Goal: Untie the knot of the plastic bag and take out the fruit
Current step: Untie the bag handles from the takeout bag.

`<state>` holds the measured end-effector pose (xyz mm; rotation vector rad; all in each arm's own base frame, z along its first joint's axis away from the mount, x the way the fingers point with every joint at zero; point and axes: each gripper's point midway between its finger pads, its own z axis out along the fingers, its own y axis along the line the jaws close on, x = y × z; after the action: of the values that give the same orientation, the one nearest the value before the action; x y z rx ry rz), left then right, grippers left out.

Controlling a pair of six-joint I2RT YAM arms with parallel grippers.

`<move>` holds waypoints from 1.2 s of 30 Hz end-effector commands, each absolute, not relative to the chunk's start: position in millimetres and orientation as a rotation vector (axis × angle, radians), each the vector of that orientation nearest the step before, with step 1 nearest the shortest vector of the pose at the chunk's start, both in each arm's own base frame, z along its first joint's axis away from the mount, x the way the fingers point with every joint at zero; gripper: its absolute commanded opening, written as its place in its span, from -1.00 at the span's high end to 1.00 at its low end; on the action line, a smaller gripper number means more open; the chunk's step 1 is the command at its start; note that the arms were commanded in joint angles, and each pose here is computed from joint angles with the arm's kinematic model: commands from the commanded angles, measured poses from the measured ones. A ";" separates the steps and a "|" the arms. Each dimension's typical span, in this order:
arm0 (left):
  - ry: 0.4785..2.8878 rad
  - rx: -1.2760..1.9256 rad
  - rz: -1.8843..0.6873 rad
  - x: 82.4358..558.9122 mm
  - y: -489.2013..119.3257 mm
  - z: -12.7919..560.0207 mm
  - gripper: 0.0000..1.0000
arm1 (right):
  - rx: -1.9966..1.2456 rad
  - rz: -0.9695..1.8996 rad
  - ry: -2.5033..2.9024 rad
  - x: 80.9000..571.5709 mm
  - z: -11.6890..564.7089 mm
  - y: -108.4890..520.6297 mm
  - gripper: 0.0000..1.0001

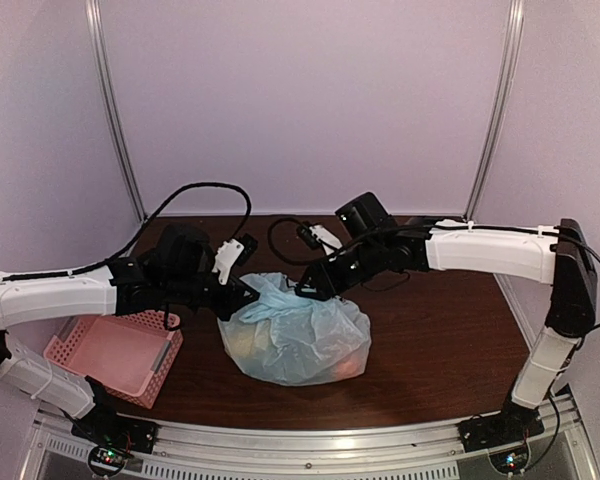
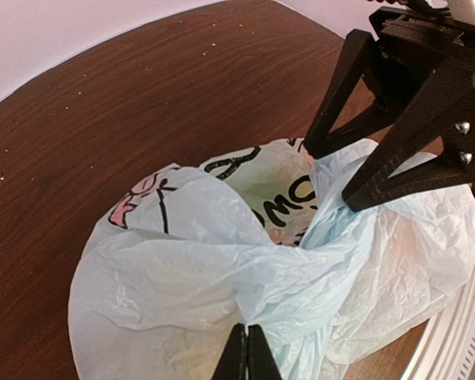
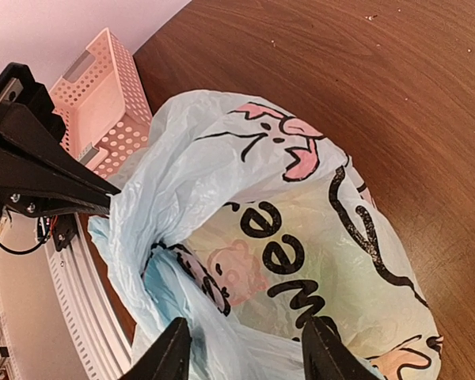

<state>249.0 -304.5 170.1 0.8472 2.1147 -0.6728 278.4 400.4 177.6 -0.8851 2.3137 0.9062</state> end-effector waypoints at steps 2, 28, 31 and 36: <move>2.067 0.834 -0.698 251.5 -306.1 181.2 1.00 | -0.930 0.930 2.314 273.2 174.6 412.1 0.01; 2.137 0.609 -0.512 276.5 -270.5 178.0 1.00 | -0.741 0.805 2.237 284.1 203.5 384.0 1.00; 2.142 0.573 -0.506 278.9 -265.2 178.9 1.00 | -0.701 0.777 2.236 286.6 204.4 375.7 1.00; 2.149 0.525 -0.504 281.0 -257.3 179.0 1.00 | -0.645 0.760 2.231 289.8 206.9 365.4 1.00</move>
<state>274.9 -272.5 180.7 0.6120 2.1369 -0.5378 282.7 379.8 203.2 -0.7299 2.2369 0.8102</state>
